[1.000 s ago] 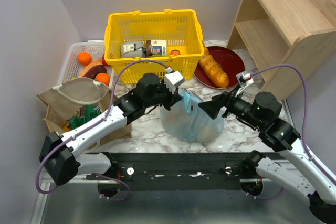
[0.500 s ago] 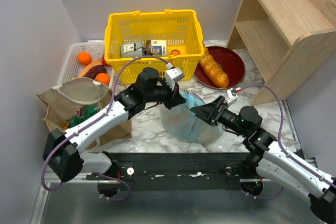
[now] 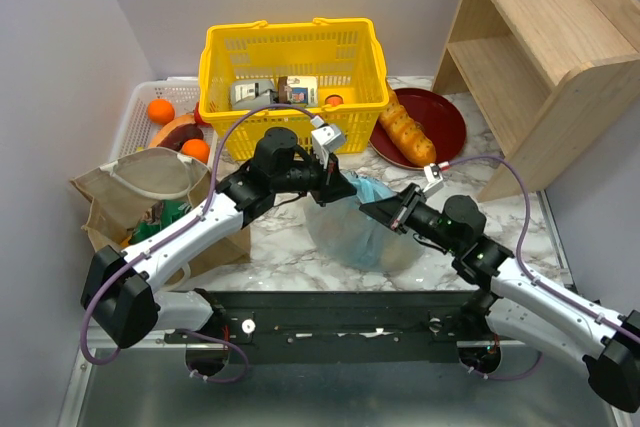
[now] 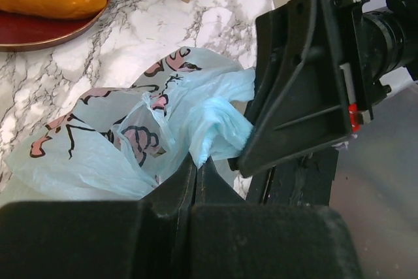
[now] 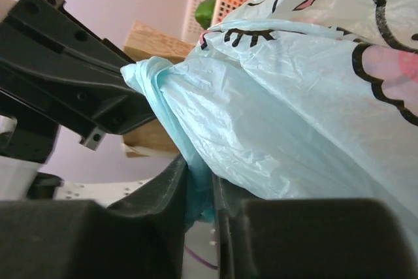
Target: Place the mixed food into the grocery bags and tie them
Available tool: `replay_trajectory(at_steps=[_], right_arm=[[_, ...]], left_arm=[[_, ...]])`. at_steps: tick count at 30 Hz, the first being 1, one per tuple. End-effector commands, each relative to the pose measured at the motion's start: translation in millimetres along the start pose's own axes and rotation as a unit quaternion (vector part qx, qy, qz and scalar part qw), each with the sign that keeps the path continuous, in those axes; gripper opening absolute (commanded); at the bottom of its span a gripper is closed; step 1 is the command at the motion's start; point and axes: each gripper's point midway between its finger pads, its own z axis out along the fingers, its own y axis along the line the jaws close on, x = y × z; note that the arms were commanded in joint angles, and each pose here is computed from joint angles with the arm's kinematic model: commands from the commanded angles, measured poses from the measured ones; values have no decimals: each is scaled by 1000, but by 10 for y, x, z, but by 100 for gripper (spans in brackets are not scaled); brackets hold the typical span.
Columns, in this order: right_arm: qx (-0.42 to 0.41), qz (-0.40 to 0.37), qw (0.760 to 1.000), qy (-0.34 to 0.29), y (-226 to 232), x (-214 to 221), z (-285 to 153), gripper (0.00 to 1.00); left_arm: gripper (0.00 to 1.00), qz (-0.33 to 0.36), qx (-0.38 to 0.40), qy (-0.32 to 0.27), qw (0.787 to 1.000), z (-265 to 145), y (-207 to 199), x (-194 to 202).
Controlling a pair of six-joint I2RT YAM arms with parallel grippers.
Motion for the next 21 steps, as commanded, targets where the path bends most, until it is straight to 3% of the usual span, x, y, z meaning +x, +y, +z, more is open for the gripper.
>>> replay_trajectory(at_steps=[1, 3, 11, 18, 21], right_arm=[[-7, -37, 999, -9, 86, -32, 78, 7], [6, -43, 999, -7, 34, -2, 107, 1], [59, -93, 993, -47, -242, -92, 318, 1], [37, -129, 986, -99, -144, -168, 497, 1], [75, -137, 979, -128, -268, -251, 490, 1]], left_arm=[[0, -2, 19, -30, 999, -53, -87, -100], [0, -6, 19, -39, 999, -60, -79, -128], [0, -40, 53, -46, 997, -80, -201, -157], [0, -78, 55, -52, 994, -84, -202, -154], [0, -94, 52, -51, 993, -92, -179, -142]])
